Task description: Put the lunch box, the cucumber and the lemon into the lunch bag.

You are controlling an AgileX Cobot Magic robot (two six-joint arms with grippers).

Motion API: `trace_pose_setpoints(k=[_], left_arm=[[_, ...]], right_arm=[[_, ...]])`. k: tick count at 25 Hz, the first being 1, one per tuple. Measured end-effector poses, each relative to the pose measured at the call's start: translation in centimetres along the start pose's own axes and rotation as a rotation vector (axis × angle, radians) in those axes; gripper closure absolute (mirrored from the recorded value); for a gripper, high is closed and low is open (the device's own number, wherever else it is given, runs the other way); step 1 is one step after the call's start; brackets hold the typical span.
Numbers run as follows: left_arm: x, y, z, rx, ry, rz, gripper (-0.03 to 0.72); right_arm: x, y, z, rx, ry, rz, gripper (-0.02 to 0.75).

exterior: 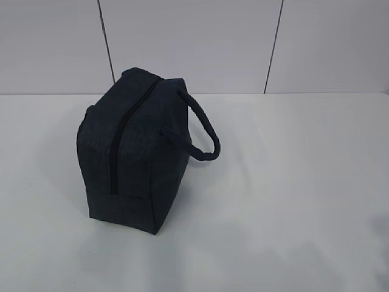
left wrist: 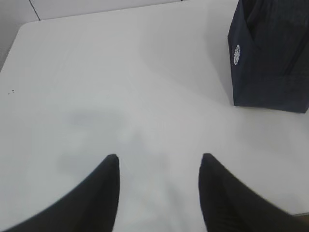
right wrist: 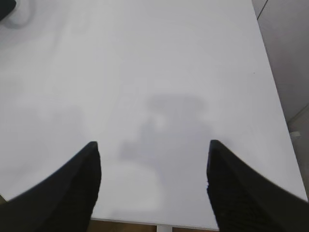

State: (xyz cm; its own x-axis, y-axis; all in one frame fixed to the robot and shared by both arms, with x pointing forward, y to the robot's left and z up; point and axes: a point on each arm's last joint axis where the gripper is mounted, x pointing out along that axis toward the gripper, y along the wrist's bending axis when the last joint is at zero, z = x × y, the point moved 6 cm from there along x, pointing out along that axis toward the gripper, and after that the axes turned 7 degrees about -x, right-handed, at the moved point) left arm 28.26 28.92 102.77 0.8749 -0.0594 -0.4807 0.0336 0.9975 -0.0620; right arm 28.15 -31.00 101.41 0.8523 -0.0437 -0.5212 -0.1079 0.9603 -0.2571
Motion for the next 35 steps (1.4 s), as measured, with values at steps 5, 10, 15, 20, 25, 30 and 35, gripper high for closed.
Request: trace_pose_setpoints(k=[5, 10, 15, 20, 25, 30, 35], left_arm=[[0.03, 0.0, -0.08, 0.0, 0.005, 0.0, 0.314], [0.03, 0.0, -0.08, 0.0, 0.005, 0.0, 0.314], [0.03, 0.0, -0.08, 0.0, 0.005, 0.0, 0.331], [0.03, 0.0, -0.08, 0.0, 0.005, 0.0, 0.349], [0.03, 0.0, -0.08, 0.0, 0.005, 0.0, 0.359], [0.03, 0.0, -0.08, 0.0, 0.005, 0.0, 0.369], [0.03, 0.0, -0.08, 0.0, 0.005, 0.0, 0.386]], right_arm=[[-0.14, -0.09, -0.08, 0.0, -0.008, -0.01, 0.216], [-0.14, -0.18, -0.1, -0.002, -0.006, -0.017, 0.216], [-0.14, -0.18, -0.1, -0.002, -0.006, -0.017, 0.216], [-0.14, -0.18, -0.1, -0.002, -0.006, -0.017, 0.216], [-0.14, -0.18, -0.1, -0.002, -0.006, -0.017, 0.216], [-0.14, -0.18, -0.1, -0.002, -0.006, -0.017, 0.216], [-0.14, -0.18, -0.1, -0.002, -0.006, -0.017, 0.216]])
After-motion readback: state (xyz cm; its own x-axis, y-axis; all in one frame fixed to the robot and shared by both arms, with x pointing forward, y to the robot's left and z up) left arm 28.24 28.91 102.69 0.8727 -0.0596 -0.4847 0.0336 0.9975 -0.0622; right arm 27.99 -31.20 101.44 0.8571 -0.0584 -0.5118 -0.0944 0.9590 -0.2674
